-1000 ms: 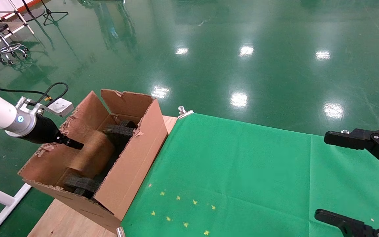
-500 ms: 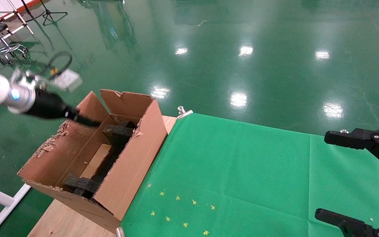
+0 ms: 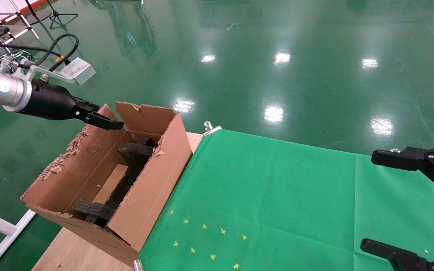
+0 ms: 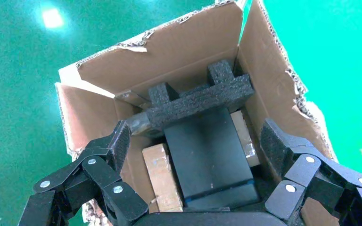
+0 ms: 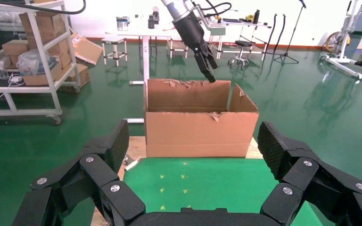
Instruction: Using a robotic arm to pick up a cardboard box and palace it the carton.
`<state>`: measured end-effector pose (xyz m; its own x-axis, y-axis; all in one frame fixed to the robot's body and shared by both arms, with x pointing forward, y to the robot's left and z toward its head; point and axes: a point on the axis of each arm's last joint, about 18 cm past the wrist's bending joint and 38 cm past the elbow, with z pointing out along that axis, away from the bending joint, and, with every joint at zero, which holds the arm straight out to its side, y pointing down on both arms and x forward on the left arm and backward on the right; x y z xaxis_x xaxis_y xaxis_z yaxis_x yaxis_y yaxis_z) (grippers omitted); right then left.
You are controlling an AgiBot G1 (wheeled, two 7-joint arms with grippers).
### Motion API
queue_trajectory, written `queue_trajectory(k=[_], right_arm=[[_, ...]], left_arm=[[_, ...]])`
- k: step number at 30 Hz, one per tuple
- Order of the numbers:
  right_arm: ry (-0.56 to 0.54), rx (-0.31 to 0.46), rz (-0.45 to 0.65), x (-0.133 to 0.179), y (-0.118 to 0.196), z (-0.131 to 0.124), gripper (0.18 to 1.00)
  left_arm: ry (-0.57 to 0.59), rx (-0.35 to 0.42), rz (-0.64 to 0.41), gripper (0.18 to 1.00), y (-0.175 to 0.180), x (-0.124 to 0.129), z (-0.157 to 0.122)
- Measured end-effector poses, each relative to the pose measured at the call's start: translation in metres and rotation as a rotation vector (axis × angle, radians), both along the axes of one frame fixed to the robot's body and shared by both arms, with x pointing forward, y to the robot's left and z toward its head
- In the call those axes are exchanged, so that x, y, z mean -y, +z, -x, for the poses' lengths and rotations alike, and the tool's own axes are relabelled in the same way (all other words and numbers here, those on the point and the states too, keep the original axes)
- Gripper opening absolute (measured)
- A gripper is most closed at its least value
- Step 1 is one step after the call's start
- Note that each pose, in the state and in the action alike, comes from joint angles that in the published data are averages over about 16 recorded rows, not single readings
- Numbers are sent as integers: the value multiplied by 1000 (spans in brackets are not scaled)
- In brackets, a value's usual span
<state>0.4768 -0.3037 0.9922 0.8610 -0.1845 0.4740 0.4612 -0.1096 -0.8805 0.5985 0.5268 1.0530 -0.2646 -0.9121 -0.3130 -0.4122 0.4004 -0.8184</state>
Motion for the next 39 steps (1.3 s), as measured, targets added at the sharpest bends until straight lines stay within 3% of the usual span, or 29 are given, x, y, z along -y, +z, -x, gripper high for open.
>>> queue_trajectory(k=[8, 21, 39], right_arm=[[0, 0, 0, 0, 0, 0, 1001], [0, 0, 0, 0, 0, 0, 1001], [0, 0, 0, 0, 0, 0, 1001]], left_arm=[[-92, 16, 12, 1001, -9, 21, -7], [-385, 88, 56, 1001, -29, 86, -11], [-780, 227, 134, 1001, -48, 163, 22]])
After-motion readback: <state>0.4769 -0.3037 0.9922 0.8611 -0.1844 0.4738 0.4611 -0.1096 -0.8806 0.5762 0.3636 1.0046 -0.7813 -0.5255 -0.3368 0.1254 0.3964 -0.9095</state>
